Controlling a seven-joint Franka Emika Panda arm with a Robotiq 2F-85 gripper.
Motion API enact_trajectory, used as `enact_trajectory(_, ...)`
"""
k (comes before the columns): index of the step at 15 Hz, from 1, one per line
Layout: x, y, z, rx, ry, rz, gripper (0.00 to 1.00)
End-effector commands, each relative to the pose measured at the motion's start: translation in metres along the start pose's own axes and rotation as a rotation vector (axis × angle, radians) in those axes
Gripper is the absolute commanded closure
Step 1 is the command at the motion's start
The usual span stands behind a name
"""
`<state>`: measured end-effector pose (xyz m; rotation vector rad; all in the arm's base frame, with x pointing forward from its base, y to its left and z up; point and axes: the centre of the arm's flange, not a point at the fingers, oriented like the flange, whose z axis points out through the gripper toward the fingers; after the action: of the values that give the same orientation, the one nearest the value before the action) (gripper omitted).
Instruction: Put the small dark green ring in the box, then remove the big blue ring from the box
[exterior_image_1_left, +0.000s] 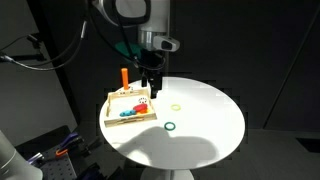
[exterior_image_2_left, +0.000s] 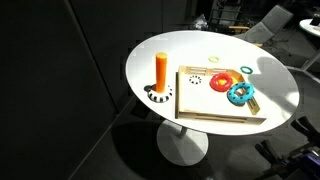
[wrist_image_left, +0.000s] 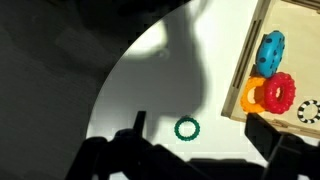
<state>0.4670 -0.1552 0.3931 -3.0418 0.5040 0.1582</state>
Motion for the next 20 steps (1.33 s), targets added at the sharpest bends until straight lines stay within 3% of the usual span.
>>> enact_trajectory(1,0.004,0.0,0.003,-0.003,-0.007,0.0,0.0)
enact_trajectory(6,0.003,0.0,0.004,-0.003,-0.009,0.0,0.0)
enact_trajectory(10,0.023,-0.002,0.021,-0.026,0.017,0.037,0.0)
enact_trajectory(20,0.076,-0.028,0.104,-0.072,0.072,0.055,0.0)
